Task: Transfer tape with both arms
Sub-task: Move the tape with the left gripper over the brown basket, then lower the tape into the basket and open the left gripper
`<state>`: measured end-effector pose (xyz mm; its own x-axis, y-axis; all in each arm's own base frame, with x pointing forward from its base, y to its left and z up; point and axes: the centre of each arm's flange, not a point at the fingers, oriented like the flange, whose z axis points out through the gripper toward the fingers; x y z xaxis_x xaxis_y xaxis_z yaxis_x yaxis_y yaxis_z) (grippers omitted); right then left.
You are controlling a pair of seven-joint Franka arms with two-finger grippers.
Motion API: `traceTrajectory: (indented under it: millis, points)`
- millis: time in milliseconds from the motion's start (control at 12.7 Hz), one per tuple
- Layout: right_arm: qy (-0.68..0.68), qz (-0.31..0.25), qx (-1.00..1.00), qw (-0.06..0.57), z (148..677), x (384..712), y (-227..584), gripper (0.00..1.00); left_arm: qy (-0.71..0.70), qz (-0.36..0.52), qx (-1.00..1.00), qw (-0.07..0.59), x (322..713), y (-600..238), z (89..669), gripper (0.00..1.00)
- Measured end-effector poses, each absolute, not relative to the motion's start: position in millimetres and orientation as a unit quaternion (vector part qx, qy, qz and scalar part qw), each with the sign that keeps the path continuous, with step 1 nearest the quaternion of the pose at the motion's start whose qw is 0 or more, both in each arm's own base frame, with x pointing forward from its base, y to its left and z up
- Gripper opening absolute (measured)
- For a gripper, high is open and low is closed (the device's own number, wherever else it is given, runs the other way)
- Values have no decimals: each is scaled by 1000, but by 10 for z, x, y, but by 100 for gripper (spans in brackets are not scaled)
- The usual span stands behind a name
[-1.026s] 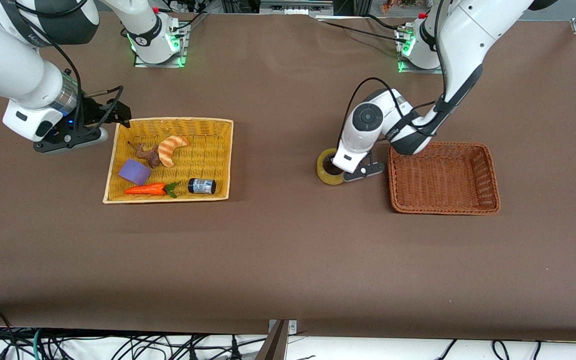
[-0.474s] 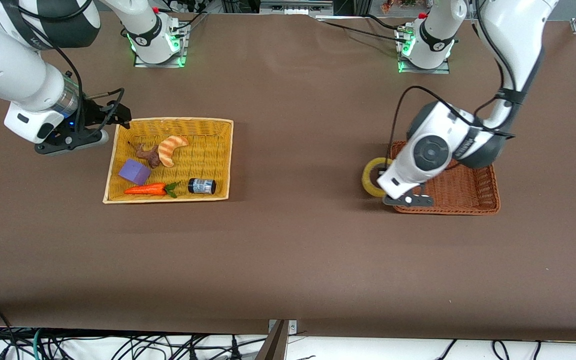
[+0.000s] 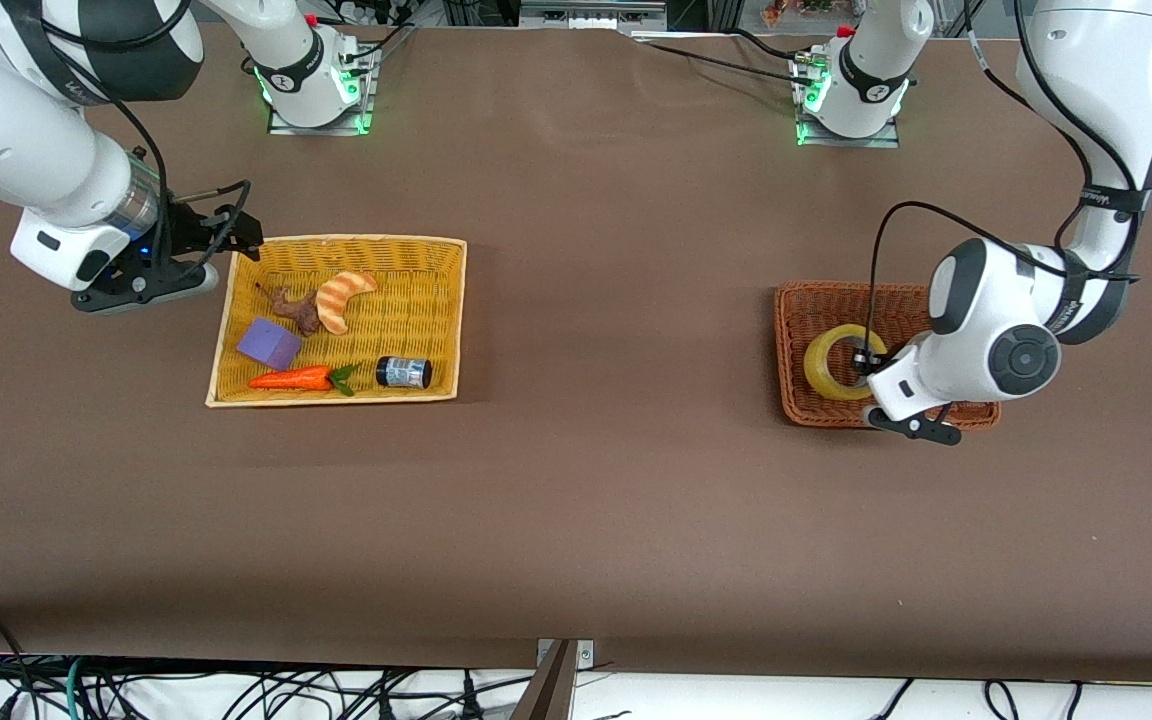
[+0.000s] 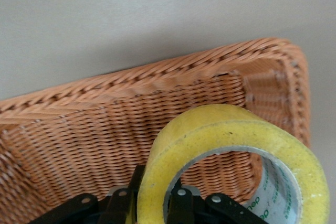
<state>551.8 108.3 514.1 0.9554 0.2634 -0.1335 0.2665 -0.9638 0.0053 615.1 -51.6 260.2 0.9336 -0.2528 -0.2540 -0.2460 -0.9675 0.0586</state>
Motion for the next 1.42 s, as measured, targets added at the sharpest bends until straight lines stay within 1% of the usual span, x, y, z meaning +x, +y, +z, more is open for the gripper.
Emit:
traceTrajectory:
  millis: [395,789,868,947,1026,1184,1263,1421]
  points:
    - [134,-64,989,13,5136,5527,1081,100,-169,-86,982,2,6055,-188,2351,22]
    - [135,-59,989,14,5129,5540,1091,100,-173,-75,982,1,6021,-180,2117,22]
    - [135,-59,989,14,5130,5542,1091,100,-173,-75,982,1,6022,-189,2104,26]
    - [135,-57,989,13,5133,5546,1092,100,-168,-74,983,1,6028,-198,2110,26]
    - [135,-52,989,13,5139,5556,1095,100,-155,-74,985,0,6034,-217,2119,33]
    - [136,-44,990,13,5152,5574,1098,100,-131,-90,987,1,6039,-305,2177,54]
    - [136,-41,990,12,5162,5582,1100,100,-117,-103,988,12,6068,-371,2298,65]
    - [136,-32,990,12,5201,5599,1104,100,-93,-135,985,45,6196,-508,2858,88]
